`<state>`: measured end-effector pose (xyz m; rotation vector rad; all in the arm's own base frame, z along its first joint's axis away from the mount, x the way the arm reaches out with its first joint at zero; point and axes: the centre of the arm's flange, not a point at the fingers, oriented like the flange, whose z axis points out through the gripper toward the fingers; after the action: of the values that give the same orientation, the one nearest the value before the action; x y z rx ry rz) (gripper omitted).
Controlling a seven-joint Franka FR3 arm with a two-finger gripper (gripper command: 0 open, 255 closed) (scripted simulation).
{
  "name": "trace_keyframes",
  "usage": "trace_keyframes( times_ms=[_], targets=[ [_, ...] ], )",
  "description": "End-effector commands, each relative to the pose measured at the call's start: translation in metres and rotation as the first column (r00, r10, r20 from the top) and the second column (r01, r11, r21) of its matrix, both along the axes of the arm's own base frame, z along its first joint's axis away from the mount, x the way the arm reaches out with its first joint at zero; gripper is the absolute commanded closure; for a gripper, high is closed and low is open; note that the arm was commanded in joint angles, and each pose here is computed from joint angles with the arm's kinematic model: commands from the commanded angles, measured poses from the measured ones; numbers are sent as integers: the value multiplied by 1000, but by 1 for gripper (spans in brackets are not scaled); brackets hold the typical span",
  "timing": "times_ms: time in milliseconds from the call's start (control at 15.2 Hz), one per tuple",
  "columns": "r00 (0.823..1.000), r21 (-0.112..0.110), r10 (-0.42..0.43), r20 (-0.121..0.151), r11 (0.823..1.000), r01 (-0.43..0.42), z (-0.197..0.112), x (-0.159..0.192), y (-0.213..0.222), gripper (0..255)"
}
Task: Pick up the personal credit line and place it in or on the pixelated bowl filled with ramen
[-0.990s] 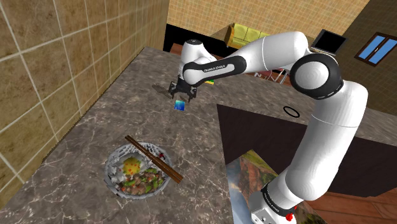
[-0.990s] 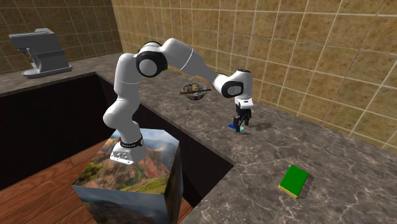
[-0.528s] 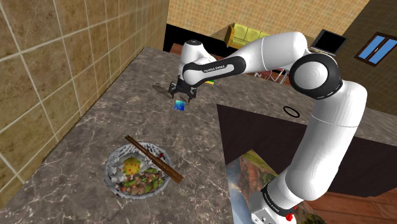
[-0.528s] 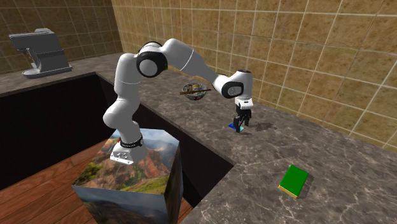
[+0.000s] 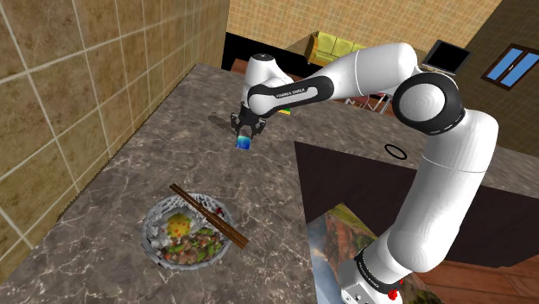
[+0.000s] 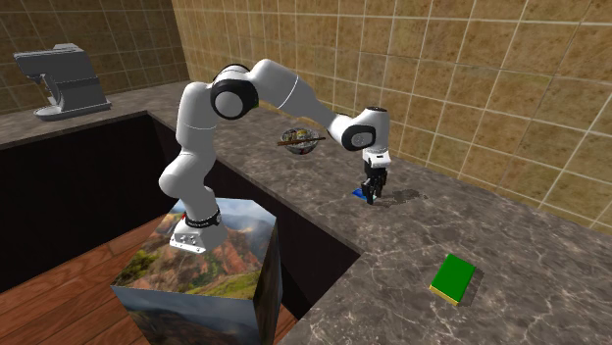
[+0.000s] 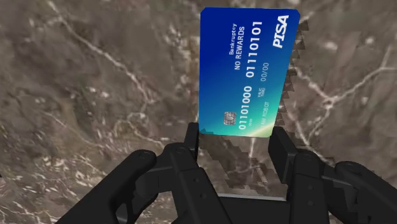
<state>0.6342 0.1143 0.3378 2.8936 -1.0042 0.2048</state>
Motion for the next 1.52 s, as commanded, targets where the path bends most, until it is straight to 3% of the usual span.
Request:
trace_keyframes(
  times_ms=[0, 1452],
  targets=[
    [1000, 0, -1, -6, 1000, 1, -4, 0, 0, 255],
    [1000, 0, 0, -6, 1000, 0, 109, -1, -1, 255]
  ],
)
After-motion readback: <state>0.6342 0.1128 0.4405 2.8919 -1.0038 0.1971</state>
